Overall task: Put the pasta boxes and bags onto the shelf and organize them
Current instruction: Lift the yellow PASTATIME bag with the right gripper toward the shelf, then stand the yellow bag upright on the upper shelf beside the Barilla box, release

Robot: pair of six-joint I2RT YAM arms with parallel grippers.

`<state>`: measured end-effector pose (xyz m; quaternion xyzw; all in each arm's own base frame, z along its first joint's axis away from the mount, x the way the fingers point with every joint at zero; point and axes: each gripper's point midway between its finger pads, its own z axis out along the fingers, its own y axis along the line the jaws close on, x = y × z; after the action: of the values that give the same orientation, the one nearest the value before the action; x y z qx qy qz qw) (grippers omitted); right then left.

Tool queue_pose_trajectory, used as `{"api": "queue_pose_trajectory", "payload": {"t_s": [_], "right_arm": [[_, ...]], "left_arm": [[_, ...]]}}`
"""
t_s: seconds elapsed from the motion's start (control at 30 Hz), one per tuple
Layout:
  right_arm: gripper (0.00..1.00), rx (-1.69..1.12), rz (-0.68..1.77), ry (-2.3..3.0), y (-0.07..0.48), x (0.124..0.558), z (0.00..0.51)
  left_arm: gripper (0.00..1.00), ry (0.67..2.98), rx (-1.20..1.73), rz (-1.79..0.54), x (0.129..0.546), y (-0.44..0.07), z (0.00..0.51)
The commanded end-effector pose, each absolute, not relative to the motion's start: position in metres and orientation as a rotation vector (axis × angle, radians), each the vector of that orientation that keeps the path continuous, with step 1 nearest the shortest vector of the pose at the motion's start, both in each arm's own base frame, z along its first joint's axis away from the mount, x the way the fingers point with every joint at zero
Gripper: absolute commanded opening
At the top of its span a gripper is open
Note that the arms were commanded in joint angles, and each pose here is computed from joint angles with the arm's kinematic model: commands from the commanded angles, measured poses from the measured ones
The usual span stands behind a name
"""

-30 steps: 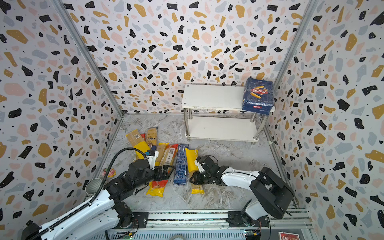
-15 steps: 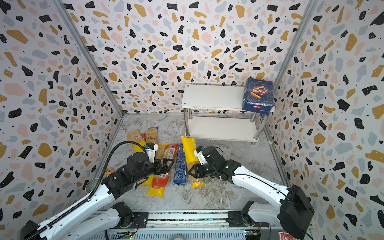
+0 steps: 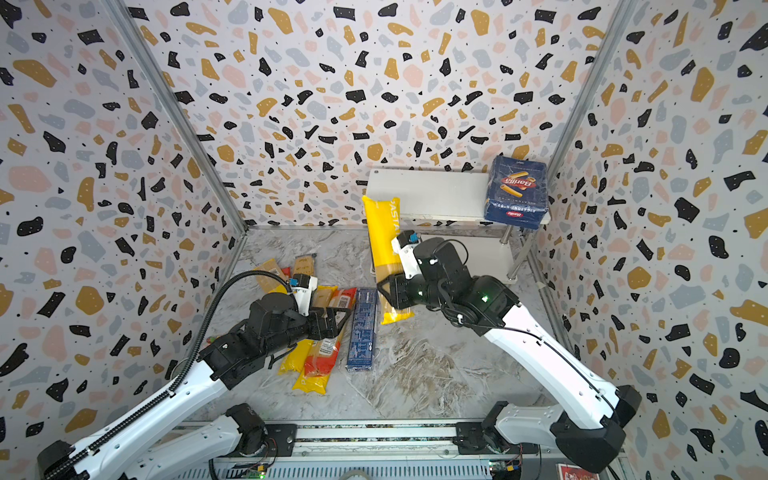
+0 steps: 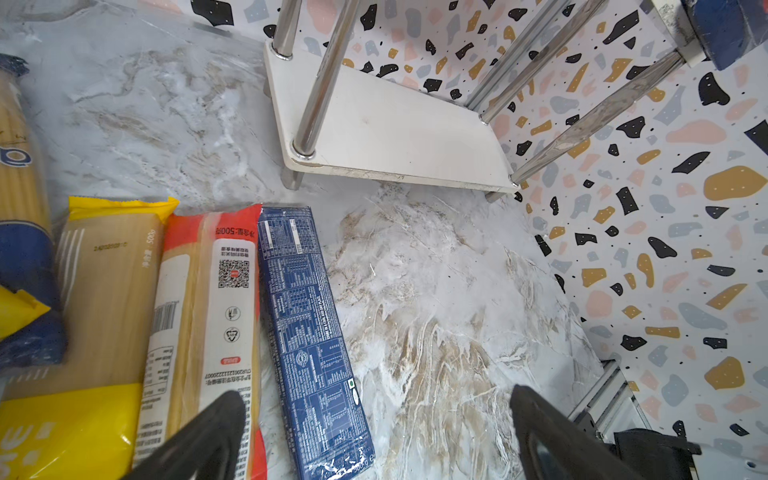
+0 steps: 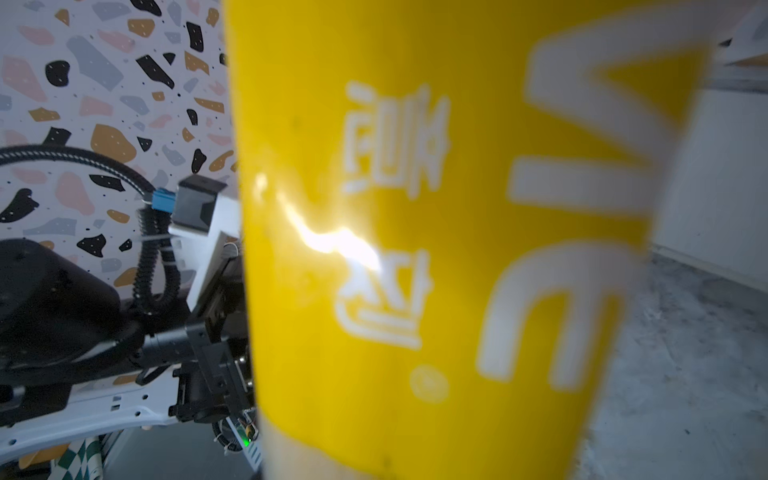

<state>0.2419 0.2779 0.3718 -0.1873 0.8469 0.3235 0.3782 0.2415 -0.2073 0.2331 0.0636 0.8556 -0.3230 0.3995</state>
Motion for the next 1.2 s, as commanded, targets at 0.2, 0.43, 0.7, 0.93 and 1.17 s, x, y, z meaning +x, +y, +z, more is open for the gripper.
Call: {"api": "queue_pose_trajectory", "payload": {"t_s": [0.2, 0.43, 0.7, 0.93, 1.17], "right_arm": [[0.17, -0.321, 0.552, 1.909, 0.234, 0.332, 0.487], [0.18, -0.188, 0.443, 1.868, 0.187, 0.411, 0.511], [0.18, -0.108, 0.392, 1.877, 0.144, 0.462, 0.494], [0.20, -0.076, 0.332, 1.920, 0.125, 0.475, 0.477], [0.22, -0.015, 0.233, 1.954, 0.106, 0.479, 0.463]], "left_arm": [[1.00, 2.098, 0.222, -0.900, 0.245, -0.223, 0.258], [1.00, 2.084, 0.232, -0.964, 0.248, -0.234, 0.259], [1.00, 2.090, 0.226, -0.985, 0.251, -0.240, 0.253], [1.00, 2.106, 0.209, -0.994, 0.254, -0.243, 0.244], [0.99, 2.122, 0.205, -0.991, 0.257, -0.245, 0.239]]}}
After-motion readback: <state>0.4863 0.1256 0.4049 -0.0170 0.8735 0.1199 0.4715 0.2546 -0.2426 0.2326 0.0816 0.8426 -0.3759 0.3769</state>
